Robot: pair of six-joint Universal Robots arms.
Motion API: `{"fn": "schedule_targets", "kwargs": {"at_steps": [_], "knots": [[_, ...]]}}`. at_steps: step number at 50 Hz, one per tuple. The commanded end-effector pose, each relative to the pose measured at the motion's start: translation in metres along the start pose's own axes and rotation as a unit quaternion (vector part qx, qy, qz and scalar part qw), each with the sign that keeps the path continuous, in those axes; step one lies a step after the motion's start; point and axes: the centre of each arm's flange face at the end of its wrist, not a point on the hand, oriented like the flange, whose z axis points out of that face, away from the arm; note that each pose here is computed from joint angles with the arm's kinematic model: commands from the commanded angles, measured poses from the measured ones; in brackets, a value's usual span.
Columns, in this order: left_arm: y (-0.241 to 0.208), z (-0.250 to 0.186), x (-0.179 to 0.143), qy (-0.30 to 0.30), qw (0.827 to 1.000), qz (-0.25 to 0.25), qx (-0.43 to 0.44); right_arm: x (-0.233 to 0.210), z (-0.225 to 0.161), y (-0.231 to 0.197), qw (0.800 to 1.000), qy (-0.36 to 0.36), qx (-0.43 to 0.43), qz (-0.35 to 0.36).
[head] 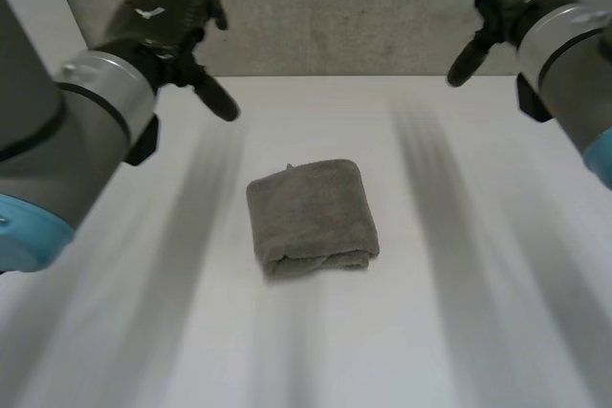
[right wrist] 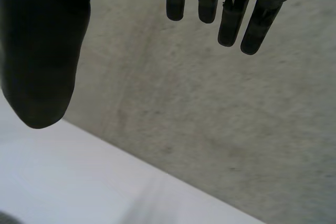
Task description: Fold the towel.
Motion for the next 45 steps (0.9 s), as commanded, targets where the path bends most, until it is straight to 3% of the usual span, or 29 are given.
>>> {"fn": "schedule_targets", "kwargs": {"at_steps": [1, 10, 29, 45], "knots": [[-0.002, -0.01, -0.031, -0.07, 0.997, 0.003, -0.044, 0.007, -0.018, -0.009, 1.0, 0.022, -0.008, -0.006], [0.007, -0.02, -0.045, -0.089, 0.993, 0.002, -0.082, 0.01, -0.033, 0.004, 0.998, 0.018, -0.059, -0.025], [0.002, -0.042, -0.049, -0.093, 0.993, 0.003, -0.077, 0.024, -0.045, 0.01, 0.997, -0.007, -0.069, -0.034], [0.007, -0.034, -0.049, -0.093, 0.995, 0.0, -0.045, 0.022, -0.045, 0.015, 0.999, -0.015, -0.041, -0.026]]}}
